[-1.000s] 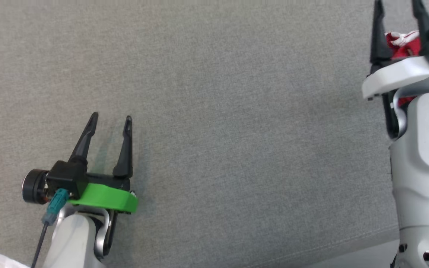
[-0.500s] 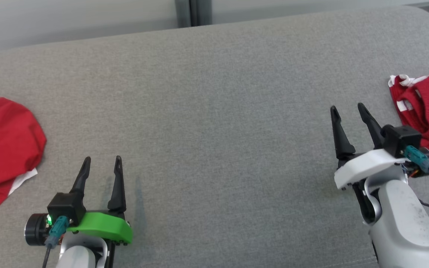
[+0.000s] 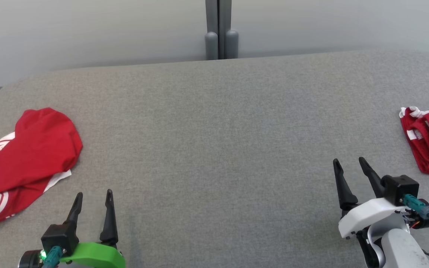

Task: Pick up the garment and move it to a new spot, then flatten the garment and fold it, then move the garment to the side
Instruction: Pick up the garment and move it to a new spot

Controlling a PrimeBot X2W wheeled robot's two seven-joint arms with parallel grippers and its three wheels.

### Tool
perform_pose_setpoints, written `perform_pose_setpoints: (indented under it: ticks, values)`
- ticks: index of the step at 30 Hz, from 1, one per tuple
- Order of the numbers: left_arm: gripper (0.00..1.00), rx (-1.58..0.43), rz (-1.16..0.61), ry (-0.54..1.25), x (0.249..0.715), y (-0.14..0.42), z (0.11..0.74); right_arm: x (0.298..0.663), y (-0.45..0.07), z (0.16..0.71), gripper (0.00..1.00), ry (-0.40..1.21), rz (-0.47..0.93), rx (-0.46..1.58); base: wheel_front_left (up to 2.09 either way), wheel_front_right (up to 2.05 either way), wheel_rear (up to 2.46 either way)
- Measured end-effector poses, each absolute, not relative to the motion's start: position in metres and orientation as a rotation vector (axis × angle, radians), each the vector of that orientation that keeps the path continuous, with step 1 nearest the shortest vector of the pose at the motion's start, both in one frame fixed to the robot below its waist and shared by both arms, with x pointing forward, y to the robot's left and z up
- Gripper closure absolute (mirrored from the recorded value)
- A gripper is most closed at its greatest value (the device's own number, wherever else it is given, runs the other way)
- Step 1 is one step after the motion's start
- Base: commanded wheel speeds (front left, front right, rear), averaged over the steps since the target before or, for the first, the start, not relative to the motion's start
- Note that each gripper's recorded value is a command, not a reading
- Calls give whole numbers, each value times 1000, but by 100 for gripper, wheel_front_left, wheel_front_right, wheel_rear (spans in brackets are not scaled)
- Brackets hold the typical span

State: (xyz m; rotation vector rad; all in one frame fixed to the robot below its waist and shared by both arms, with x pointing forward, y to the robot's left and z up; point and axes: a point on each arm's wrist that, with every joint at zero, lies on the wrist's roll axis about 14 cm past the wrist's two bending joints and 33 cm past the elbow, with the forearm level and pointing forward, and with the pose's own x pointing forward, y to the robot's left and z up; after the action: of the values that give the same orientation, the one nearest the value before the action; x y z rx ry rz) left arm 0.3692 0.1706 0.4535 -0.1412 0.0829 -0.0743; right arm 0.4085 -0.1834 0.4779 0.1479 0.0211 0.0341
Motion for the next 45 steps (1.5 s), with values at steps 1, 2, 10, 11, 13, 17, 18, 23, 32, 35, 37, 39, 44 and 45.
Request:
perform_pose_setpoints:
  ticks: [1,2,10,11,13,17,18,23,32,35,37,39,44,45]
  values:
    - [0,-141,-68,82,368,173,454,408,-182,478,0,21,39,148,0,0,0]
    - [0,-142,-63,81,367,174,454,408,-180,479,0,19,44,148,0,0,0]
    - [0,-172,-19,73,369,186,455,417,-167,478,0,21,84,131,0,0,0]
    - [0,-171,-7,75,368,190,454,420,-162,478,0,22,96,132,0,0,0]
    - [0,-170,13,74,367,196,455,424,-155,477,0,23,116,133,0,0,0]
    - [0,-181,92,80,356,219,452,432,-126,472,0,39,192,136,0,0,0]
    - [0,-187,119,82,352,227,451,434,-116,471,0,43,221,134,0,0,0]
    - [0,-185,240,98,323,262,445,442,-72,463,0,72,332,147,0,0,0]
    - [0,-230,474,145,250,312,425,441,4,456,0,108,530,150,0,0,0]
    - [0,-241,513,148,238,319,423,442,21,457,0,106,573,147,0,0,0]
    - [0,-240,513,161,236,318,420,444,29,457,0,101,594,144,0,0,0]
    - [0,-237,504,161,241,317,421,446,31,455,0,104,596,142,0,0,0]
    - [0,-230,476,94,280,325,444,464,38,462,0,59,608,121,0,0,0]
    - [0,-228,469,84,288,327,448,468,38,463,0,52,606,119,0,0,0]
